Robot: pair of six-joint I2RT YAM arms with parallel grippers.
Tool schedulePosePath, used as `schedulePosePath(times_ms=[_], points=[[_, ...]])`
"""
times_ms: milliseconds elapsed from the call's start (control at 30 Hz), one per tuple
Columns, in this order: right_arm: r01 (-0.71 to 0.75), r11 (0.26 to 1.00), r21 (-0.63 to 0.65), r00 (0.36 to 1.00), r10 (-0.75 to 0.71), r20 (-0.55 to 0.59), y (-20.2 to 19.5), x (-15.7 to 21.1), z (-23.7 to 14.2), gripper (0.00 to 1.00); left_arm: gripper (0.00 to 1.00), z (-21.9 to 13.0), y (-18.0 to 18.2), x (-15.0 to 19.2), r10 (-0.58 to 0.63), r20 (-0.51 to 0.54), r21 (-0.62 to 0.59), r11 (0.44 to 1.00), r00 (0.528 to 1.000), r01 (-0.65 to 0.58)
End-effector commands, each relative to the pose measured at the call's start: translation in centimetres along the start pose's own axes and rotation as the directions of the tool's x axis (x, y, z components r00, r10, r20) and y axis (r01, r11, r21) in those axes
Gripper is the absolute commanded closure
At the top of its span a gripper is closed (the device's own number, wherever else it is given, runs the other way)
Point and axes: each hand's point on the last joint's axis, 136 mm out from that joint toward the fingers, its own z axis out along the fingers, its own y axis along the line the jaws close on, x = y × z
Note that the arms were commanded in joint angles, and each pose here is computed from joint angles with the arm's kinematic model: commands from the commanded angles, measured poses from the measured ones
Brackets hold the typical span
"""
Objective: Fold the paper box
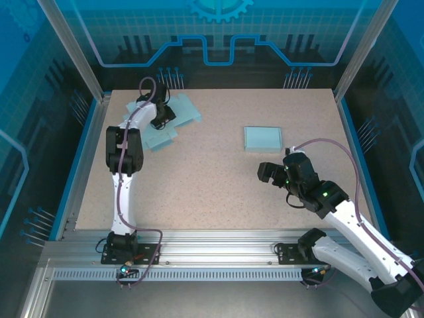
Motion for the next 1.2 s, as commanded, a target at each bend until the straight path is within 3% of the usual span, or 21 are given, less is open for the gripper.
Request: schedulePosePath(times_ms=[0, 233, 367, 667, 867, 1000, 1067, 1167], points=[[0.018, 0.999, -0.044, 0.999, -0.016, 0.049, 0.8, -1.1, -1.5, 0.00, 0.46, 0.8, 0.8, 4.1, 0.104, -0.168, -0.047, 0.992, 0.980, -0.114], [0.040, 0.998, -0.042, 0.991, -0.034, 0.132, -0.2, -2.0, -4.0, 0.00, 0.46, 0.7, 1.0, 8.5, 0.263, -0.281, -0.081, 0.952, 0.923, -0.295], [0.054, 0.997, -0.046, 0.985, -0.045, 0.168, -0.6, -2.3, -5.0, 0.00, 0.46, 0.0, 0.9, 11.3, 0.383, -0.312, -0.092, 0.899, 0.870, -0.428], [0.119, 0.992, -0.045, 0.986, -0.112, 0.124, -0.1, -2.2, -5.4, 0.00, 0.46, -4.0, 2.0, 19.1, 0.503, -0.378, -0.013, 0.836, 0.777, -0.548], [0.154, 0.984, -0.085, 0.986, -0.147, 0.079, 1.3, -2.2, -5.0, 0.00, 0.44, -8.2, 3.6, 24.7, 0.617, -0.355, 0.088, 0.770, 0.702, -0.632], [0.168, 0.978, -0.121, 0.986, -0.165, 0.038, 2.9, -2.5, -4.1, 0.00, 0.41, -11.5, 2.4, 27.8, 0.745, -0.244, 0.235, 0.666, 0.621, -0.707], [0.174, 0.975, -0.141, 0.985, -0.175, 0.005, 3.8, -2.4, -3.3, 0.00, 0.39, -13.3, 1.6, 27.8, 0.759, -0.174, 0.262, 0.649, 0.627, -0.714], [0.187, 0.965, -0.185, 0.980, -0.197, -0.040, 5.5, -2.2, -2.0, 0.00, 0.39, -16.4, 0.9, 25.4, 0.703, -0.062, 0.230, 0.701, 0.708, -0.676]])
